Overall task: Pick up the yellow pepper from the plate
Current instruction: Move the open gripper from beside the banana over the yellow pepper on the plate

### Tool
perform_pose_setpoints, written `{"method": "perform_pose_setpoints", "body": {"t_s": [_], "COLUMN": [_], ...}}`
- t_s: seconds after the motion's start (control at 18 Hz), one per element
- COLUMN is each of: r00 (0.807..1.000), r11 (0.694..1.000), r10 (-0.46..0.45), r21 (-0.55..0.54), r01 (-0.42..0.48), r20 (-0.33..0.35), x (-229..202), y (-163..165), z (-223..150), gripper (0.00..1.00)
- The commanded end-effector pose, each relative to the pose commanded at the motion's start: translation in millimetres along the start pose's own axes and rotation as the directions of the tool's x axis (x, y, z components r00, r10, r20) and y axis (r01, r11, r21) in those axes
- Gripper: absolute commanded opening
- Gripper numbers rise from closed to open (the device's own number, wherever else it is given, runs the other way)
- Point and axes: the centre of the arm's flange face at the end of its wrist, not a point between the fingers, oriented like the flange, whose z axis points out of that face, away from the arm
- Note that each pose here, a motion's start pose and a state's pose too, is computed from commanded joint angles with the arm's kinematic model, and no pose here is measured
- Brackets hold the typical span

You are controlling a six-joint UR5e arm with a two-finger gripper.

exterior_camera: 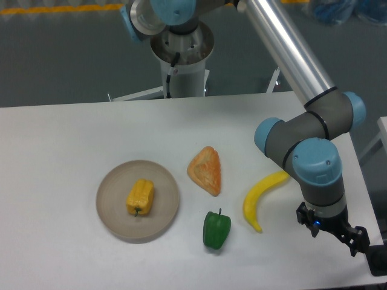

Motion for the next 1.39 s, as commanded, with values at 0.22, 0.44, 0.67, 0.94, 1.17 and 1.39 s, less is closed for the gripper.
{"method": "perform_pose_setpoints", "body": {"t_s": [0.22, 0.44, 0.67, 0.94, 1.17, 1.39], "r00": [1.0, 1.0, 1.0, 0.999, 0.986, 0.952], "r11": [1.0, 1.0, 1.0, 0.998, 0.992, 0.967], "r10": [-0.007, -0.008, -0.008, -0.049, -0.116, -0.233], "r21": [0.002, 0.006, 0.01, 0.032, 0.036, 0.054], "r01": [0.007, 0.008, 0.008, 0.05, 0.121, 0.247], "r20": [0.001, 0.006, 0.001, -0.025, -0.124, -0.197], "x": [1.5, 5.6, 17.7, 42.0, 70.5, 109.0], "y": [-1.6, -0.7, 9.6, 22.8, 29.7, 18.0], "z": [-2.5, -19.6, -52.9, -90.7, -122.5, -151.8], "gripper": [1.0, 1.0, 1.0, 1.0, 1.0, 1.0]}}
